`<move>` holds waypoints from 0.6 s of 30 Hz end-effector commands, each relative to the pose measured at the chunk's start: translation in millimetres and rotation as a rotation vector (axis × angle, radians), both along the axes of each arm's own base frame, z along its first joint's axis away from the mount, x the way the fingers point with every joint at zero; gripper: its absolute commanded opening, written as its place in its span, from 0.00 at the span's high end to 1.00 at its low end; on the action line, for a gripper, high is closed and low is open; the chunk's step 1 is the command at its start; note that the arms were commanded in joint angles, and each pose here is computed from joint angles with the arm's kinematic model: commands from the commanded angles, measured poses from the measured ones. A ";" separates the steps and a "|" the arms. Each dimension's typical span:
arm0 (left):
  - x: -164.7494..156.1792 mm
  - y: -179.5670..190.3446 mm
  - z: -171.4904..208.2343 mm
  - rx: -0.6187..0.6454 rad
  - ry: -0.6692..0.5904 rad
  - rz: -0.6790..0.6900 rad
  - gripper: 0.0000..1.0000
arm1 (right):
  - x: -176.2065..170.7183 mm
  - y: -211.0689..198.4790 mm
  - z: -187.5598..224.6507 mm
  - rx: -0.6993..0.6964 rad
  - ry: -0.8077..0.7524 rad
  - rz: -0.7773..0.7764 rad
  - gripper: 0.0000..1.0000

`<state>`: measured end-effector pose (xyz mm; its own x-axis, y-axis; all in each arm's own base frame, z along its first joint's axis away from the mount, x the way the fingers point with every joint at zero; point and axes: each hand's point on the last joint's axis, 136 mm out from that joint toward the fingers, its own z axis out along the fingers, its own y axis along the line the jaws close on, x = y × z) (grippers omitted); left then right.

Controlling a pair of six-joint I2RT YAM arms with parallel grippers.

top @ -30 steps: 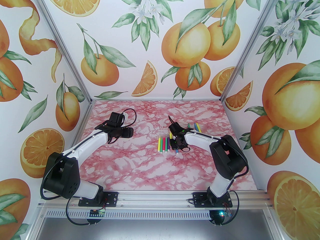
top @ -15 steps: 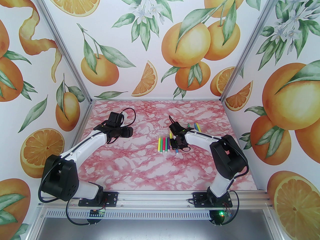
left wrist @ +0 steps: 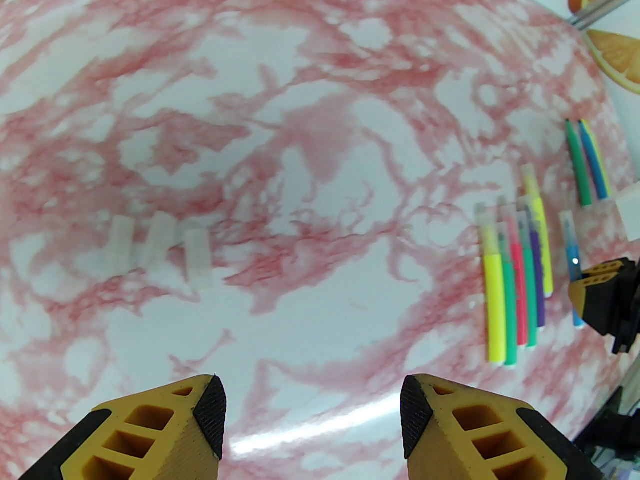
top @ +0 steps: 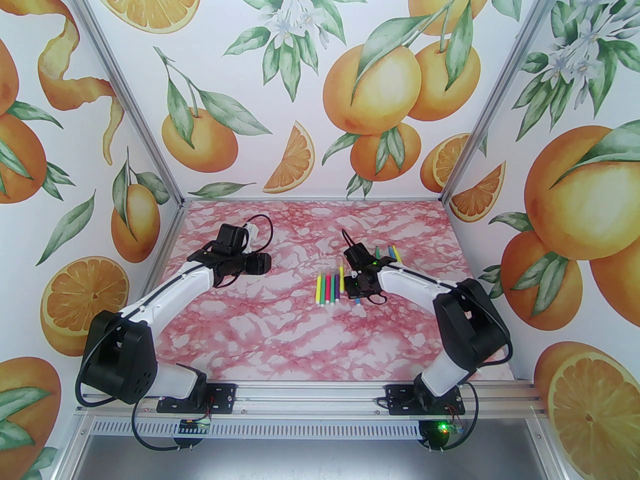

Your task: Open the pen caps

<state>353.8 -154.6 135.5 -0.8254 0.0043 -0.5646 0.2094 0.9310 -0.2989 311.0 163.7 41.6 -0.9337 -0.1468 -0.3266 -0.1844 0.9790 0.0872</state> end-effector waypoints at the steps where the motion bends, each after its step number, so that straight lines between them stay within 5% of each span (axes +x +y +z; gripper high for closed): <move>1: 3.0 -28.0 10.1 -0.116 -0.023 -0.046 0.38 | 2.1 19.4 15.8 0.115 -0.050 0.071 0.90; 18: 4.1 -109.9 30.0 -0.433 -0.006 -0.198 0.39 | -9.1 76.8 70.4 0.462 -0.172 0.269 0.90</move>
<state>352.9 -246.1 146.1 -0.8432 -0.0463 -0.5356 0.3281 0.7449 -0.5809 303.6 226.1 93.3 -0.8515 -0.1726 -0.4951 -0.4008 0.8231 0.4023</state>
